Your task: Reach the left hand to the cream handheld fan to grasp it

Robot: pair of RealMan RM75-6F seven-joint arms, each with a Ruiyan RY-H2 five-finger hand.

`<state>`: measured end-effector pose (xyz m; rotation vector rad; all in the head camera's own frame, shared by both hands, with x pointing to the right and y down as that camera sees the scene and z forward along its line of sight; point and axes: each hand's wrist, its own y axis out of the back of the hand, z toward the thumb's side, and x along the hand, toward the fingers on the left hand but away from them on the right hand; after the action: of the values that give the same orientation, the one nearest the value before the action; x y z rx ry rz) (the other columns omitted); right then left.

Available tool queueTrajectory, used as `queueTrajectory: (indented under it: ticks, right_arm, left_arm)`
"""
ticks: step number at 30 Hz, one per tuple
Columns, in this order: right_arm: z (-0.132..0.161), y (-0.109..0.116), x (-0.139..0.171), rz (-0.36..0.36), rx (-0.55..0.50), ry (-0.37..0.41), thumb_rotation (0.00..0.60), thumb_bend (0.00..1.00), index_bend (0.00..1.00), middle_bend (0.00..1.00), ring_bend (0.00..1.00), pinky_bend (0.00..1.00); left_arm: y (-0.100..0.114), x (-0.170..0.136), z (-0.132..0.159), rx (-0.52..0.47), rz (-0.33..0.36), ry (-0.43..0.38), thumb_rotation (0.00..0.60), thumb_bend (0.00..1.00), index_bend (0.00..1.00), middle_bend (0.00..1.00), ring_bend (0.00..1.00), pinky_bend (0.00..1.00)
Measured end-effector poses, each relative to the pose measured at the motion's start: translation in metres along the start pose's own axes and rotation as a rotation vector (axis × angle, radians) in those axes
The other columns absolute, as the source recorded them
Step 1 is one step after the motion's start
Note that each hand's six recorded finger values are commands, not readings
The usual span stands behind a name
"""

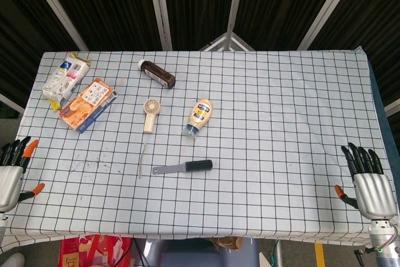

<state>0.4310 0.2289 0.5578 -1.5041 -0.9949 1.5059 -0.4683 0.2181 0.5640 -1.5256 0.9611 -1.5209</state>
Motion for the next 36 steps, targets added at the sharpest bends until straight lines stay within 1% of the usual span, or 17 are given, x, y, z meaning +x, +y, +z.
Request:
queueTrajectory:
  ticks: [3,4,6,7,9,11,12,14,16,20,23,29,30,36]
  right_arm:
    - [0.000,0.000,0.000,0.000,0.002,0.000,0.600,0.28,0.00,0.00,0.00,0.00]
    - [0.000,0.000,0.000,0.000,0.002,0.000,0.600,0.28,0.00,0.00,0.00,0.00]
    - [0.000,0.000,0.000,0.000,0.000,0.000,0.600,0.28,0.00,0.00,0.00,0.00]
    - [0.000,0.000,0.000,-0.001,0.001,0.000,0.600,0.28,0.00,0.00,0.00,0.00]
    - [0.000,0.000,0.001,-0.001,0.000,0.000,0.600,0.28,0.00,0.00,0.00,0.00]
    - [0.000,0.000,0.000,0.000,-0.002,0.001,0.600,0.28,0.00,0.00,0.00,0.00]
    - [0.000,0.000,0.000,0.000,-0.002,0.002,0.600,0.28,0.00,0.00,0.00,0.00]
    - [0.001,0.000,0.000,0.001,-0.002,0.004,0.600,0.28,0.00,0.00,0.00,0.00]
    - [0.001,0.000,-0.001,0.002,-0.002,0.006,0.600,0.28,0.00,0.00,0.00,0.00]
    - [0.001,-0.001,-0.003,0.007,-0.004,0.007,0.600,0.28,0.00,0.00,0.00,0.00]
    - [0.001,-0.001,-0.004,0.011,-0.007,0.007,0.600,0.28,0.00,0.00,0.00,0.00]
    - [0.000,-0.001,-0.005,0.018,-0.015,0.008,0.600,0.28,0.00,0.00,0.00,0.00]
    - [0.000,-0.001,-0.005,0.018,-0.015,0.009,0.600,0.28,0.00,0.00,0.00,0.00]
    - [-0.001,0.000,-0.005,0.021,-0.021,0.016,0.600,0.28,0.00,0.00,0.00,0.00]
  left_arm:
    - [-0.001,0.000,0.000,-0.001,-0.007,0.002,0.600,0.19,0.00,0.00,0.00,0.06]
    - [-0.001,0.000,0.000,-0.002,-0.009,0.003,0.600,0.19,0.00,0.00,0.00,0.08]
    - [-0.001,0.000,0.000,0.001,-0.012,0.004,0.600,0.19,0.00,0.01,0.02,0.15]
    - [-0.002,0.001,0.000,0.004,-0.013,0.004,0.600,0.19,0.00,0.04,0.05,0.20]
    - [-0.002,0.003,0.002,0.010,-0.015,0.003,0.600,0.21,0.00,0.19,0.19,0.35]
    - [-0.002,0.006,0.004,0.018,-0.017,-0.001,0.600,0.29,0.00,0.45,0.42,0.53]
    - [-0.002,0.008,0.007,0.026,-0.018,-0.006,0.600,0.34,0.00,0.56,0.51,0.60]
    - [-0.002,0.015,0.013,0.041,-0.022,-0.019,0.600,0.44,0.00,0.69,0.62,0.68]
    - [-0.005,0.026,0.023,0.058,-0.033,-0.037,0.600,0.52,0.00,0.76,0.67,0.73]
    - [-0.016,0.050,0.048,0.088,-0.083,-0.073,0.600,0.62,0.00,0.83,0.74,0.77]
    - [-0.026,0.071,0.073,0.108,-0.129,-0.098,0.600,0.66,0.00,0.86,0.76,0.79]
    - [-0.047,0.109,0.124,0.117,-0.207,-0.127,0.600,0.70,0.00,0.88,0.77,0.81]
    - [-0.052,0.117,0.137,0.124,-0.223,-0.134,0.600,0.70,0.00,0.88,0.77,0.81]
    - [-0.066,0.144,0.179,0.182,-0.258,-0.154,0.600,0.71,0.01,0.88,0.78,0.81]
